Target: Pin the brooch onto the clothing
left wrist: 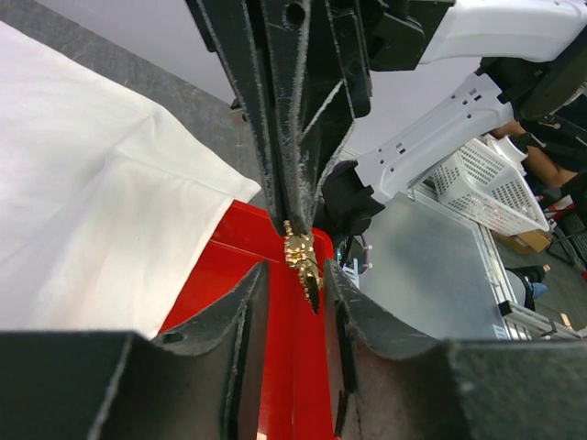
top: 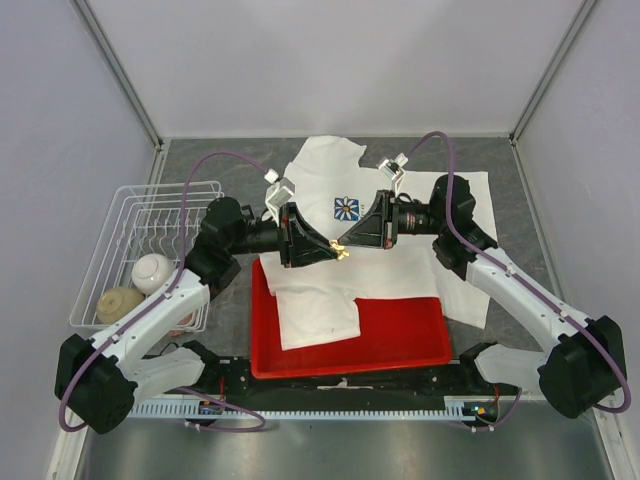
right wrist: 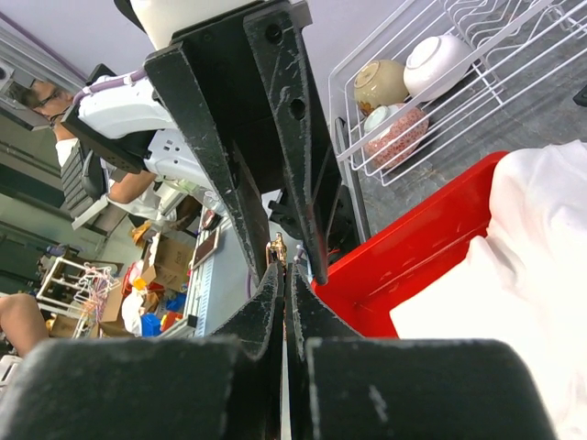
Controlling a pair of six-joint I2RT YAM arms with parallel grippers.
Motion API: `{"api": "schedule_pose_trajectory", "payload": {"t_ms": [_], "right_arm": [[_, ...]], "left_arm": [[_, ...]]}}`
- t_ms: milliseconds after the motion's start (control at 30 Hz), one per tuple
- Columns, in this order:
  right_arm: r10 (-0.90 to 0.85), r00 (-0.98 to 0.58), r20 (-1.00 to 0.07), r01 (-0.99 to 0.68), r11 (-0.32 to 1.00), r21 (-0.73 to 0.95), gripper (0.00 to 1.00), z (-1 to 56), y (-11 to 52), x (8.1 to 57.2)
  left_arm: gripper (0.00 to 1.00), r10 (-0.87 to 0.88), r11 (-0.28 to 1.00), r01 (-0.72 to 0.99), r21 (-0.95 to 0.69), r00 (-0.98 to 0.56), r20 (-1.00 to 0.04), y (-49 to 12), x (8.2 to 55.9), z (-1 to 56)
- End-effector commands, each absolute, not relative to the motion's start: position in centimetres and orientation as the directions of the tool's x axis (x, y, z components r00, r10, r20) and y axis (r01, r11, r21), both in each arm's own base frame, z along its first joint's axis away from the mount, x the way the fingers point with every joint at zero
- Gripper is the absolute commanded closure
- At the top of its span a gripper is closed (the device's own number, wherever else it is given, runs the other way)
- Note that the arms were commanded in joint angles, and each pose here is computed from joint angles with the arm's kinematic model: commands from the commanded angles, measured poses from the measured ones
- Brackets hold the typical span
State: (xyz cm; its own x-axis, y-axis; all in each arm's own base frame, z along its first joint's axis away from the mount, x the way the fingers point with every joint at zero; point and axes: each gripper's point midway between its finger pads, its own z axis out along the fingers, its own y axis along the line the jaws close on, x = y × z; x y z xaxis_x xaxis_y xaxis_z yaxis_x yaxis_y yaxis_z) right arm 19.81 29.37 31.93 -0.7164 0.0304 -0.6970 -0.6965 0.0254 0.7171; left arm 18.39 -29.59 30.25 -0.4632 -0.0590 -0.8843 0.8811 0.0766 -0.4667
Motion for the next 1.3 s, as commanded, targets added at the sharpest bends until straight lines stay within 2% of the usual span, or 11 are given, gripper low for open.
{"api": "schedule_pose_trajectory", "payload": {"t_ms": [0, 200, 433, 467, 500, 533, 733, 900, 1000, 1167, 1267], "right_arm": [[0.040, -0.692, -0.721, -0.721, -0.008, 0.692, 1.00, 32.9, 29.5, 19.5], [0.046, -0.691, -0.722, -0.723, 0.000, 0.691, 1.00, 32.9, 29.5, 19.5], [0.055, -0.704, -0.708, -0.708, 0.022, 0.706, 1.00, 32.3, 29.6, 19.8], [0.058, -0.707, -0.705, -0.705, 0.029, 0.709, 1.00, 32.2, 29.6, 19.9], [0.059, -0.706, -0.706, -0.705, 0.036, 0.708, 1.00, 32.1, 29.6, 20.0], [0.059, -0.709, -0.702, -0.700, 0.062, 0.712, 1.00, 31.5, 29.6, 20.4], [0.067, -0.704, -0.707, -0.696, 0.132, 0.705, 1.00, 30.5, 29.5, 21.4], [0.045, -0.684, -0.728, -0.718, 0.135, 0.683, 1.00, 30.4, 29.4, 21.2], [0.053, -0.670, -0.740, -0.729, 0.137, 0.670, 1.00, 30.9, 29.2, 21.2], [0.143, -0.614, -0.777, -0.762, 0.149, 0.630, 1.00, 33.1, 28.8, 22.0], [0.218, -0.606, -0.765, -0.764, 0.108, 0.636, 1.00, 35.1, 28.7, 21.9]], "left_arm": [[0.73, -0.072, 0.040, 0.881, -0.472, -0.468, -0.881, -29.8, 17.8, 30.8], [0.84, -0.080, 0.057, 0.865, -0.498, -0.493, -0.866, -29.9, 18.2, 30.6], [0.87, -0.109, 0.125, 0.814, -0.567, -0.556, -0.824, -30.0, 19.5, 30.3], [0.84, -0.113, 0.129, 0.804, -0.581, -0.570, -0.814, -30.0, 19.7, 30.2], [0.76, -0.116, 0.130, 0.798, -0.589, -0.577, -0.808, -30.1, 19.7, 30.4], [0.73, -0.120, 0.122, 0.786, -0.606, -0.594, -0.795, -30.1, 19.6, 30.6], [0.69, -0.136, 0.055, 0.757, -0.651, -0.640, -0.756, -30.6, 19.2, 32.3], [0.41, -0.147, 0.049, 0.791, -0.610, -0.598, -0.788, -29.9, 18.8, 33.8], [0.36, -0.157, 0.057, 0.837, -0.545, -0.531, -0.832, -28.7, 18.6, 34.8], [0.35, -0.174, 0.201, 0.870, -0.450, -0.420, -0.891, -25.6, 20.4, 34.1], [0.42, -0.165, 0.220, 0.875, -0.431, -0.402, -0.901, -25.0, 20.4, 33.0]]}}
